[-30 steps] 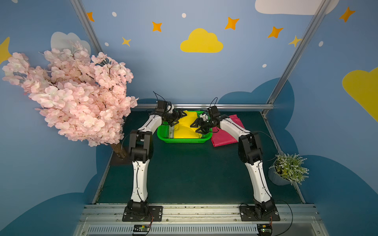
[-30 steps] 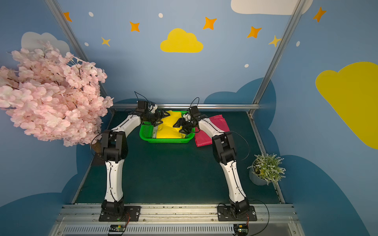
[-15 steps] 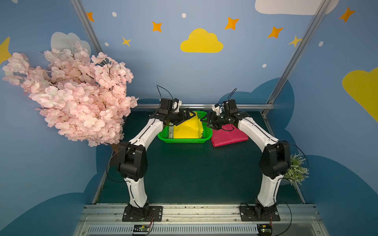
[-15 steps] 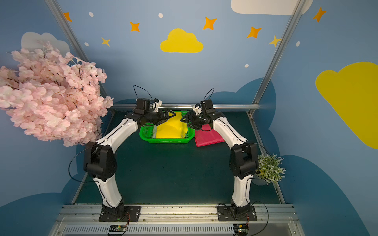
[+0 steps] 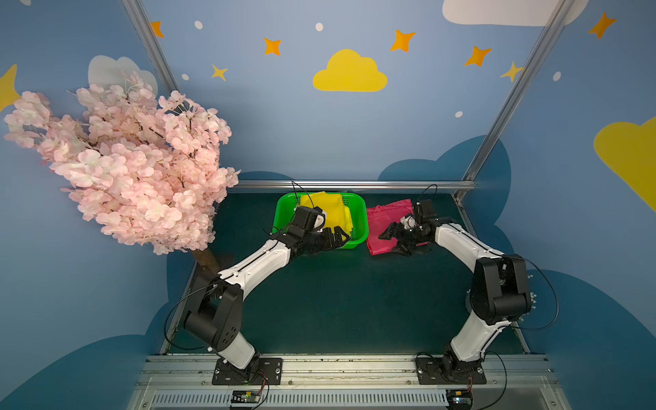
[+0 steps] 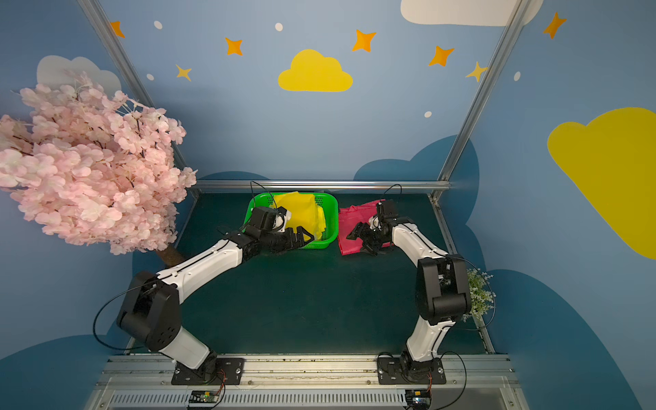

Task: Put the folded raincoat in the basket
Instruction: Move the raincoat to the center of the board.

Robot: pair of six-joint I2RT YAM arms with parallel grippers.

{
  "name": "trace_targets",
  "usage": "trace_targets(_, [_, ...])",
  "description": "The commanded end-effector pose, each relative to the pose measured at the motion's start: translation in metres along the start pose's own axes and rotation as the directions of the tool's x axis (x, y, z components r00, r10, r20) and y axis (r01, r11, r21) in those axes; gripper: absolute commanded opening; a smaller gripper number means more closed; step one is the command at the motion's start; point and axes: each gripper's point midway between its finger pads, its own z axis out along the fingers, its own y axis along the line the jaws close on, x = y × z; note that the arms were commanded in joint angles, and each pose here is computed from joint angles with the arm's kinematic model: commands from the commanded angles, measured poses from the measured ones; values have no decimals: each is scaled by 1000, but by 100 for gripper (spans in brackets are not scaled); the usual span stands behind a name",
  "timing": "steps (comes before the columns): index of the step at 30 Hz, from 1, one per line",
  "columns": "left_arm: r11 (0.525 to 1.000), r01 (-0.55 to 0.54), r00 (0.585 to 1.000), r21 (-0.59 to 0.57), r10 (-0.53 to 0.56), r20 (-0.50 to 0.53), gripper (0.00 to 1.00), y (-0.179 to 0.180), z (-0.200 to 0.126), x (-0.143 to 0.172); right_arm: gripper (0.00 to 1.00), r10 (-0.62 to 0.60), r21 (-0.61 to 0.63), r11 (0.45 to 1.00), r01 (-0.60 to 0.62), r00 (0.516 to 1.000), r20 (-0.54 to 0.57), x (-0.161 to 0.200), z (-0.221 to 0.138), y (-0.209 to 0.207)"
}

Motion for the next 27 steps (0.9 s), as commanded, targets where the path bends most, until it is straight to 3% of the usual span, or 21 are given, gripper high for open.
trace_targets(1, [1000,-12,999,11,11,43,100,-8,-10,-2,78,66,51,996,-68,997,36,-14,1,-25])
trace_targets(11, [1000,-23,998,-15,24,53,100,-3,-28,13,77,210,113,969,-220,974,89,-54,8,-82])
trace_targets(20, [999,-32,998,-21,33,54,100,-2,-34,14,70,261,104,956,-273,959,111,-81,15,-94])
trace_targets(24, [999,-29,998,-24,31,52,100,1,-34,16,57,263,96,957,-273,959,106,-88,20,-93])
trace_targets(27, [999,-27,998,-27,28,51,100,3,-35,18,35,262,89,959,-270,961,95,-88,23,-91])
